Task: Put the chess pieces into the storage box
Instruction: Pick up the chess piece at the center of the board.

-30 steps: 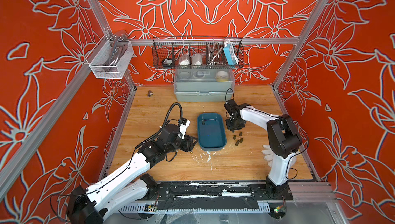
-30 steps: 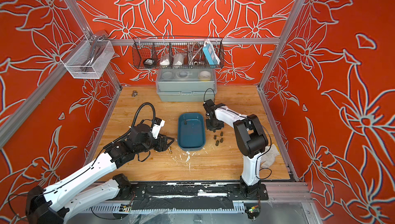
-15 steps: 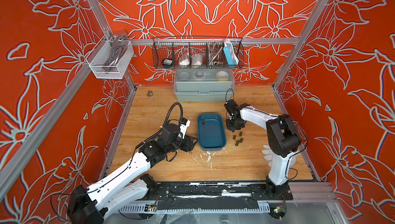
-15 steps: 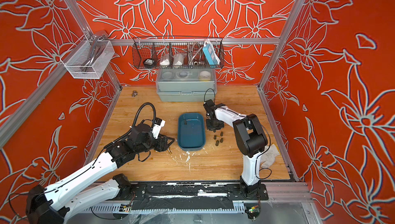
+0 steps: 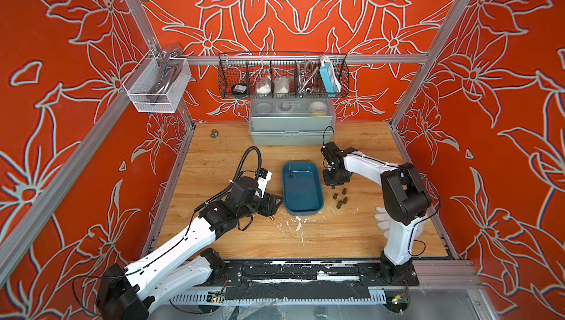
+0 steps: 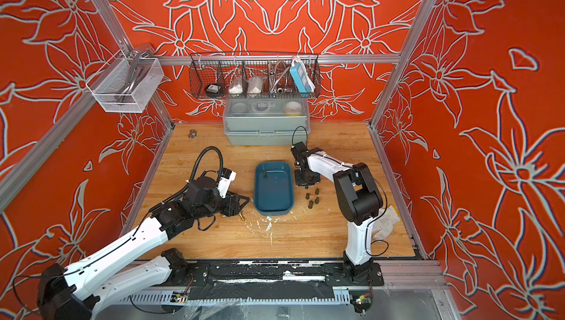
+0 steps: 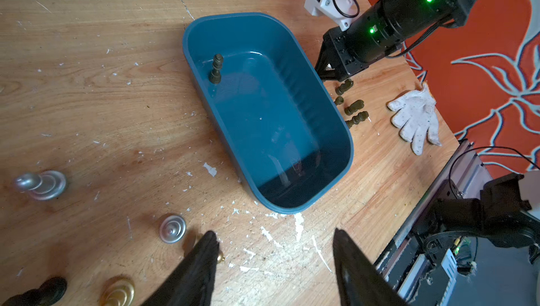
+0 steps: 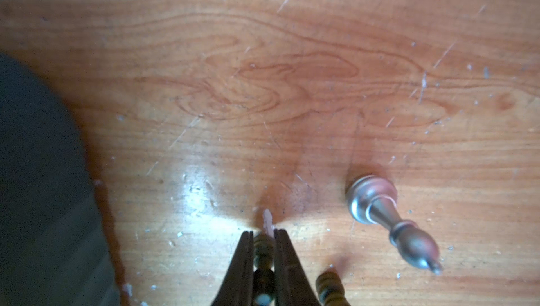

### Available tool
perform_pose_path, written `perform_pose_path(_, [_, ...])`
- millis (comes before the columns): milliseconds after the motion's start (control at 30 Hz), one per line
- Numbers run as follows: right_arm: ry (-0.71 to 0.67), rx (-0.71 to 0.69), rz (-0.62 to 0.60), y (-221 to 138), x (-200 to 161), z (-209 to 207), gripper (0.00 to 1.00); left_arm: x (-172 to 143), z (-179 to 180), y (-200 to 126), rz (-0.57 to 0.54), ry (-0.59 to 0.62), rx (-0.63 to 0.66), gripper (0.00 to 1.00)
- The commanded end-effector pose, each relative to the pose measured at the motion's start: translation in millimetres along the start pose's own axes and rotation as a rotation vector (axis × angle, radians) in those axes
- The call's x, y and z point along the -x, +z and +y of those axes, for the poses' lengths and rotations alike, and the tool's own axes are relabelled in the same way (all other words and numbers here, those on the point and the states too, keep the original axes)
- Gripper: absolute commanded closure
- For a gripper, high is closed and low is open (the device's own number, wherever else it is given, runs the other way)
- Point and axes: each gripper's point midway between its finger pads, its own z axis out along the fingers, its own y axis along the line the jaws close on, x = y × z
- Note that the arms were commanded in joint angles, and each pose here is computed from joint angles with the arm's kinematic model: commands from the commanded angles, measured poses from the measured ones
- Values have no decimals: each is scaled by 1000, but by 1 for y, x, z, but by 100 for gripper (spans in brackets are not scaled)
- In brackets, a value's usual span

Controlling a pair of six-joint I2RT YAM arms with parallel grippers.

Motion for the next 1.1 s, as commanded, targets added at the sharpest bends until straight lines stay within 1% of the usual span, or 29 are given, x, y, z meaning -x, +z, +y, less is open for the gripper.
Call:
perform_pose_path(0, [19, 21, -15, -8, 2, 1, 86, 14, -7, -1, -33, 12, -14, 38])
perform_pose_path(100, [20, 29, -23, -14, 3, 1, 86, 16, -3, 2, -19, -1, 20, 38])
perform_pose_path(267, [25, 44, -47, -25, 7, 2, 86, 23, -6, 4, -25, -30, 10, 38])
perform_pose_path(333, [27, 54, -55, -30, 8, 3, 86, 20, -2, 12, -1, -52, 32, 39])
perform_pose_path(400, [30, 65, -62, -35, 9, 5, 86, 23, 0, 13, 4, -65, 38, 39])
perform_pose_path(567, [27, 92, -90, -56, 14, 8, 86, 24, 10, 17, 27, -118, 50, 39])
perform_pose_path(700, [19, 123, -119, -77, 20, 13, 86, 24, 19, 18, 24, -147, 61, 39])
perform_pose_path(900, [-26, 178, -166, -106, 33, 38, 86, 21, 33, 18, 19, -183, 89, 39])
perform_pose_path(1067, [-108, 218, -187, -118, 45, 79, 86, 19, 37, 19, 21, -186, 98, 39])
